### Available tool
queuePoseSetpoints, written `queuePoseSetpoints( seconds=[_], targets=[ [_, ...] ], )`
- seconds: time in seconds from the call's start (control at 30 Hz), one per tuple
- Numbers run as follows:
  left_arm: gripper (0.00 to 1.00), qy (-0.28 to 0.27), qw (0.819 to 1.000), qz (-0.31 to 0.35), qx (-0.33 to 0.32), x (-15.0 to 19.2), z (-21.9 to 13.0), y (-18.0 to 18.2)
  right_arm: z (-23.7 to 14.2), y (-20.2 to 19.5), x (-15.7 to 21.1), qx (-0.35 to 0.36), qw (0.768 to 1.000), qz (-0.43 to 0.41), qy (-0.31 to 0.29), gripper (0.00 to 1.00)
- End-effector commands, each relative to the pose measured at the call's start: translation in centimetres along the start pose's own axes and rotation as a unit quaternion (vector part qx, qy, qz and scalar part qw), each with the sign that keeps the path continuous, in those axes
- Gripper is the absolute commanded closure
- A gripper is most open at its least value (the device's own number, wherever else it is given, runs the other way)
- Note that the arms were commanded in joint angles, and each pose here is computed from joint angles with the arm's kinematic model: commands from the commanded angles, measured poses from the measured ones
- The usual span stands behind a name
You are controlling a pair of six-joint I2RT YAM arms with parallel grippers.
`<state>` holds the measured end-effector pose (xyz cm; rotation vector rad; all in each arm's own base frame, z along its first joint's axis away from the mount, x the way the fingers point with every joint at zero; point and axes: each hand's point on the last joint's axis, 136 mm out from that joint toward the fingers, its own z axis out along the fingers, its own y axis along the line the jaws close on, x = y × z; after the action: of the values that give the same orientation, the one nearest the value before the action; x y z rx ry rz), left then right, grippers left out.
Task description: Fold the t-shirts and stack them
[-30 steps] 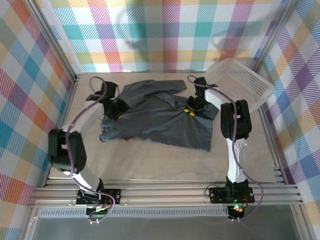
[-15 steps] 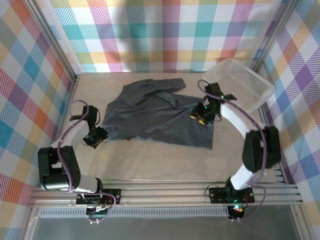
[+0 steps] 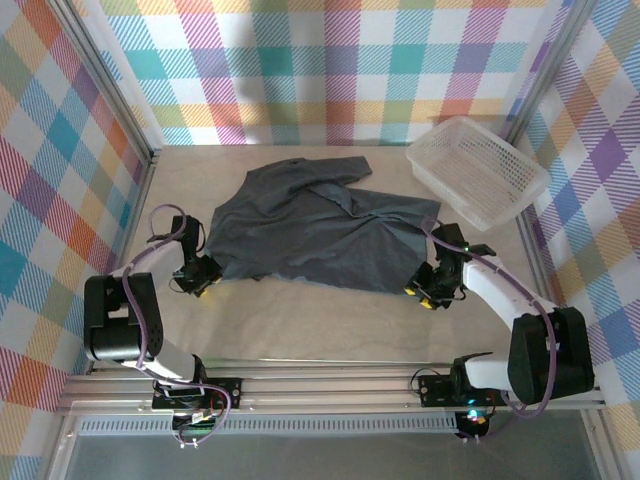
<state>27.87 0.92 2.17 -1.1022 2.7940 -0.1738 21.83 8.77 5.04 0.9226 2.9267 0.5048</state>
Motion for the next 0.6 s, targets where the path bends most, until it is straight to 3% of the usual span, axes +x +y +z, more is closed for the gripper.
queuePoseSetpoints(
  seconds=[0.0, 0.23, 0.37, 0.47, 0.57],
  targets=[
    [0.7, -0.002, 1.0, 0.008, 0.027, -1.0, 0.7, -1.5, 0.3, -0.9, -0.3, 0.005, 1.0, 0.023, -0.002, 0.61],
    [0.98, -0.018, 0.999, 0.01, 0.04, -1.7, 0.5, -2.1, 2.2, -1.1, -1.8, 0.022, 0.999, 0.047, 0.012, 0.63],
    [1.0, -0.021, 0.998, 0.014, 0.052, -1.8, -0.4, -2.6, 3.3, -0.7, -3.0, 0.022, 0.998, 0.065, 0.009, 0.65],
    [1.0, -0.025, 0.998, 0.01, 0.064, -1.8, -1.5, -3.0, 3.1, -0.1, -3.6, 0.022, 0.997, 0.073, 0.006, 0.85],
    [1.0, -0.039, 0.997, -0.004, 0.068, -1.8, -3.2, -2.8, 1.4, 0.6, -4.4, 0.017, 0.997, 0.069, -0.016, 0.99]
  ],
)
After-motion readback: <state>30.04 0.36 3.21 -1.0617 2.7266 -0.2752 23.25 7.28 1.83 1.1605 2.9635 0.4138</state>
